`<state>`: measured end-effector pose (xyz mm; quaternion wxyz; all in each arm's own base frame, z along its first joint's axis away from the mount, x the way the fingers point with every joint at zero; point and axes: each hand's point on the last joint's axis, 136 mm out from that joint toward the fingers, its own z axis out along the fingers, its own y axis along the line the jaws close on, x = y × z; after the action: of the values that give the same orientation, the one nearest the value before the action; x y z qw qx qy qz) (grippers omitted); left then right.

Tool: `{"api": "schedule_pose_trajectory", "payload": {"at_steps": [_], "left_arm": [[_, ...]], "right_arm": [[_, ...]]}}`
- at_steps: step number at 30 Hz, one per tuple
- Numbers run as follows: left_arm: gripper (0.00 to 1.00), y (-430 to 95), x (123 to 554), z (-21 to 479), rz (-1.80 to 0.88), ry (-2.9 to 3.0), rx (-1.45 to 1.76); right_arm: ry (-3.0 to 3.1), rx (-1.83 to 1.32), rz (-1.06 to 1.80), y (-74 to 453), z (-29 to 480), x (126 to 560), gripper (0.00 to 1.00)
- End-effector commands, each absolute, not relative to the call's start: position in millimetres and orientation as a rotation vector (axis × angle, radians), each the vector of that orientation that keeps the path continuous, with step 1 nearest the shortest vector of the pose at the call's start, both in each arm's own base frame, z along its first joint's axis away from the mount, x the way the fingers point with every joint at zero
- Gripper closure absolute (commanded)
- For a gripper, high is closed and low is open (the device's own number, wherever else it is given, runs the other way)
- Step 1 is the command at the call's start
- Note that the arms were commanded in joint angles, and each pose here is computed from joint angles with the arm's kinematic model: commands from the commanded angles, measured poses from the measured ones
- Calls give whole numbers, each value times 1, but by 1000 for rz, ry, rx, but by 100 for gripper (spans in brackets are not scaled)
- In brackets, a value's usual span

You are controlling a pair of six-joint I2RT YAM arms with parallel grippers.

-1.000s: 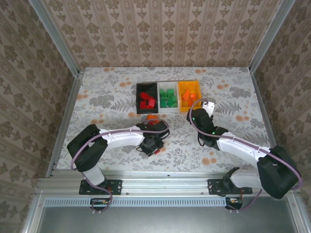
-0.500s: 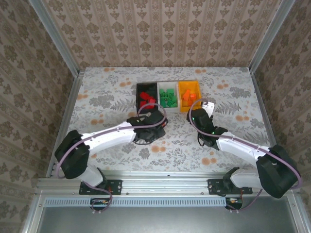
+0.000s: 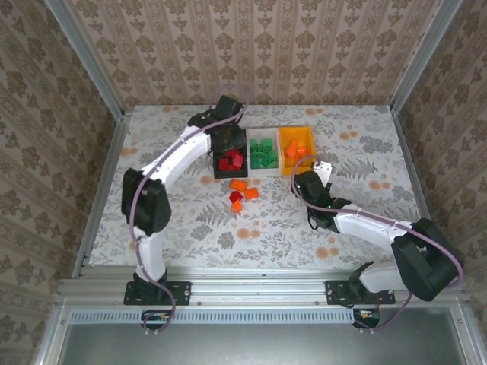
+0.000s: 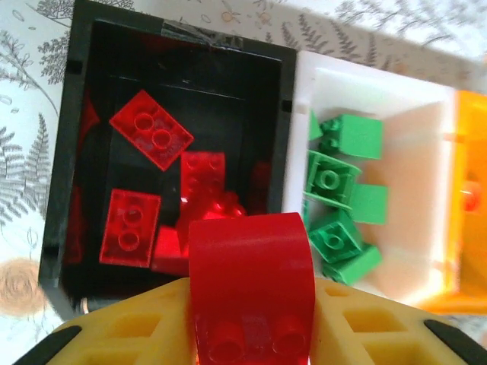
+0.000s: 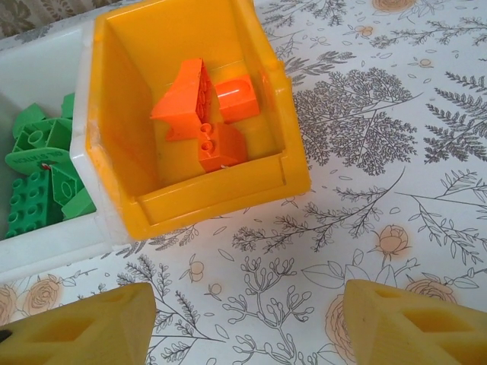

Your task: Sort the legos into containers by color

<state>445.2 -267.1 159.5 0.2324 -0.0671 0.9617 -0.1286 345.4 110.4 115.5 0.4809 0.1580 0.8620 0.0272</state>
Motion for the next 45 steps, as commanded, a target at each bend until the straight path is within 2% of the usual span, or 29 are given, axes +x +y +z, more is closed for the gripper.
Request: {"api": "schedule_pose_trajectory", "payload": {"at_steps": [1, 7, 10, 14, 17, 20, 24, 29, 37, 45], "left_arm": [[61, -248, 446, 140, -251, 2752, -113], [56, -242, 468, 117, -224, 2788, -122], [47, -248, 471, 117, -256, 2796, -99], [32, -270, 459, 149, -403, 2759, -25], [28, -286, 431, 173, -508, 2708, 73], [27, -283, 390, 172, -472, 2700, 152], [25, -266, 340, 142, -343, 2710, 228], [18, -258, 306, 97, -251, 2764, 346], [19, -262, 308, 60, -211, 2753, 526], [25, -259, 315, 31, -198, 2777, 556]], "right_arm": [[2070, 398, 113, 118, 128, 353, 33], [2088, 389, 120, 123, 124, 354, 33], [2095, 382, 122, 124, 123, 355, 33], [2094, 375, 126, 125, 125, 355, 33], [2093, 373, 129, 125, 125, 354, 33], [2095, 373, 133, 126, 125, 355, 33], [2109, 366, 141, 130, 121, 356, 33], [2117, 359, 142, 133, 120, 357, 33], [2116, 354, 144, 134, 120, 356, 33], [2118, 350, 143, 135, 120, 356, 33]]}}
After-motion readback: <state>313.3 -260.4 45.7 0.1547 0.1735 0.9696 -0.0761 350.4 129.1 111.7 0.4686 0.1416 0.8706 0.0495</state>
